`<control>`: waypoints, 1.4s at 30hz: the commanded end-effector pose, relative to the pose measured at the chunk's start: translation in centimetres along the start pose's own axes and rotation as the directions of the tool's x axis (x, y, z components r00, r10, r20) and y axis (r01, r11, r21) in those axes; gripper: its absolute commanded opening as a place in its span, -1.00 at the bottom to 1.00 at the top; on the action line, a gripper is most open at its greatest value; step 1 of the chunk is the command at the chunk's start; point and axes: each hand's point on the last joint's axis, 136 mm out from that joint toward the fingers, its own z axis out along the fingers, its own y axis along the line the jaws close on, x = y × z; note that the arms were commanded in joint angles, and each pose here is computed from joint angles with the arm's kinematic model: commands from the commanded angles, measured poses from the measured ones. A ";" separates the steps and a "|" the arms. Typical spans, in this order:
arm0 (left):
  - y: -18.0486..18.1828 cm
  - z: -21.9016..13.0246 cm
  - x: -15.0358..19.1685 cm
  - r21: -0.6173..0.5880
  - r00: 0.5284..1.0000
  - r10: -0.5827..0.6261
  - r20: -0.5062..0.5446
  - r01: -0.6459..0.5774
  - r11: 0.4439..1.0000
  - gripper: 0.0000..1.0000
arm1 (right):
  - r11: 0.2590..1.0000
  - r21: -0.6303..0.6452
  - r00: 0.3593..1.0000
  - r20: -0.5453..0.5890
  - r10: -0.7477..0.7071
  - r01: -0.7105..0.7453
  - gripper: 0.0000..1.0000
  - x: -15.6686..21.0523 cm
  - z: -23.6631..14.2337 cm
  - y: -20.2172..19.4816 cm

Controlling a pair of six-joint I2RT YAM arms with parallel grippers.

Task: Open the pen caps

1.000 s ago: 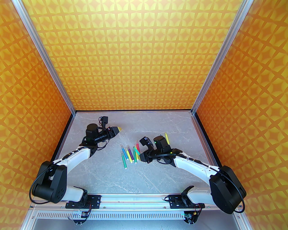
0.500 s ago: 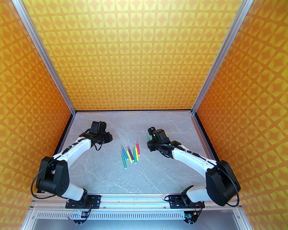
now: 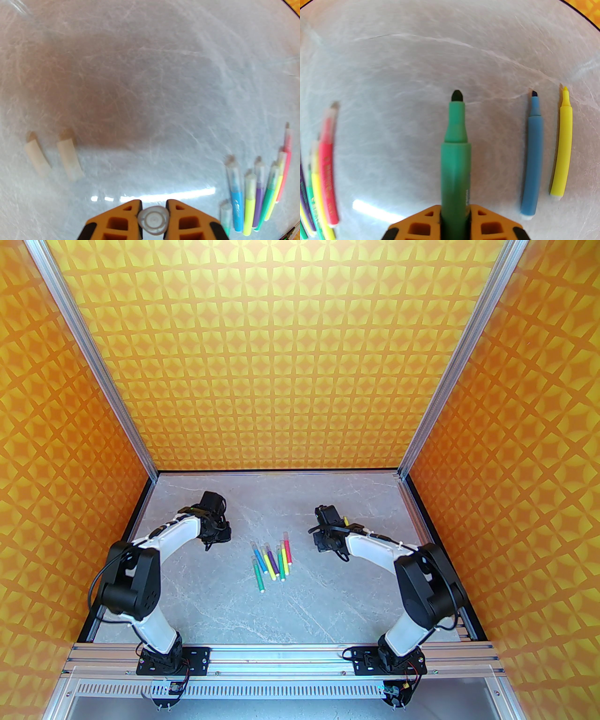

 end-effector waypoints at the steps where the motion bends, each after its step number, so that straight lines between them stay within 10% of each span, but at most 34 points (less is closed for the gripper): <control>1: 1.7 0.7 -0.1 -0.073 1.000 0.004 -0.024 -0.006 0.997 -0.96 | 1.000 0.004 0.999 -0.029 0.021 -0.020 -1.00 -0.4 0.3 -0.3; 42: 2.5 0.2 -0.3 -0.054 1.000 0.021 0.009 -0.020 0.998 -0.28 | 0.989 0.123 0.985 -0.143 0.095 -0.077 -0.26 0.3 1.6 -3.0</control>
